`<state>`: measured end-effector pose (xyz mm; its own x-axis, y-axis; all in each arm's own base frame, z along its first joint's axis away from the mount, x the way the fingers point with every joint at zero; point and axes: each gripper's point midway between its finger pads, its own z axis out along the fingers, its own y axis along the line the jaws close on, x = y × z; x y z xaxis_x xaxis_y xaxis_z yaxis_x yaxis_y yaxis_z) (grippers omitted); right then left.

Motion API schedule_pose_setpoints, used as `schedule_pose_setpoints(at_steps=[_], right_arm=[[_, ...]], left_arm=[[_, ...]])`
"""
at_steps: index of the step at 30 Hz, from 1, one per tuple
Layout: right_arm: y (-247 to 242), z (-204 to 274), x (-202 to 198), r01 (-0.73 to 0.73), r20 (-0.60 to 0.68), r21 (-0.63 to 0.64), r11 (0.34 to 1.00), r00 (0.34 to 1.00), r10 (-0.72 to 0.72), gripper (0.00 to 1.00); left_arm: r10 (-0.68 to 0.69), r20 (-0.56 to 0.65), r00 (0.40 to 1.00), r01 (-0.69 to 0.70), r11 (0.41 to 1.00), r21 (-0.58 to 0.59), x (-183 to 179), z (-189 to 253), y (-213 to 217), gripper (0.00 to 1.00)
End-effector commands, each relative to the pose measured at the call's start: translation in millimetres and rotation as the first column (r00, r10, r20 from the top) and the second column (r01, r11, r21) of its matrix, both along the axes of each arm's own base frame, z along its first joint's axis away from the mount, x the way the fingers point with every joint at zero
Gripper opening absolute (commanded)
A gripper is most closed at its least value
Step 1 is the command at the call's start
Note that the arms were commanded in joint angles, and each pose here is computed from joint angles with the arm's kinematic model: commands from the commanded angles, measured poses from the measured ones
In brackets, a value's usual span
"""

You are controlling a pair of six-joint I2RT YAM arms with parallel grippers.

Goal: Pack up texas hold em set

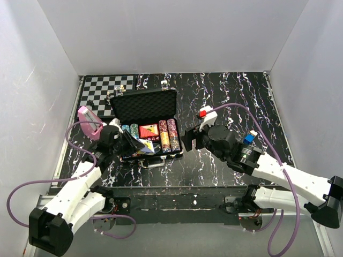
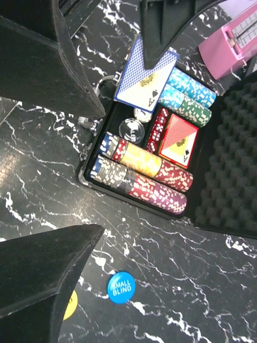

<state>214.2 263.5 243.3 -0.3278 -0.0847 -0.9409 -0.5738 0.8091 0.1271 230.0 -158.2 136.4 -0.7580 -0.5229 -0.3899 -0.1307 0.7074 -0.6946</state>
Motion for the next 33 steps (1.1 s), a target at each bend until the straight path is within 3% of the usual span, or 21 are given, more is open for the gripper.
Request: schedule_pose_setpoints(at_steps=[1, 10, 33], right_arm=[[10.7, 0.9, 1.0, 0.036, -0.046, 0.138, 0.990, 0.999, -0.030, 0.86], [8.3, -16.9, -7.1, 0.026, -0.081, 0.144, 0.989, 0.997, -0.014, 0.84], [-3.8, -22.1, -9.4, 0.048, -0.080, 0.136, 0.990, 0.996, -0.037, 0.83]], left_arm=[[0.135, 0.071, 0.988, -0.133, 0.990, -0.037, 20.2, 11.9, 9.6, 0.00], [0.146, 0.087, 0.986, -0.145, 0.989, -0.009, 35.3, -1.0, 9.8, 0.00], [0.003, -0.044, 0.999, -0.002, 1.000, 0.023, 34.2, -42.9, -11.6, 0.00]])
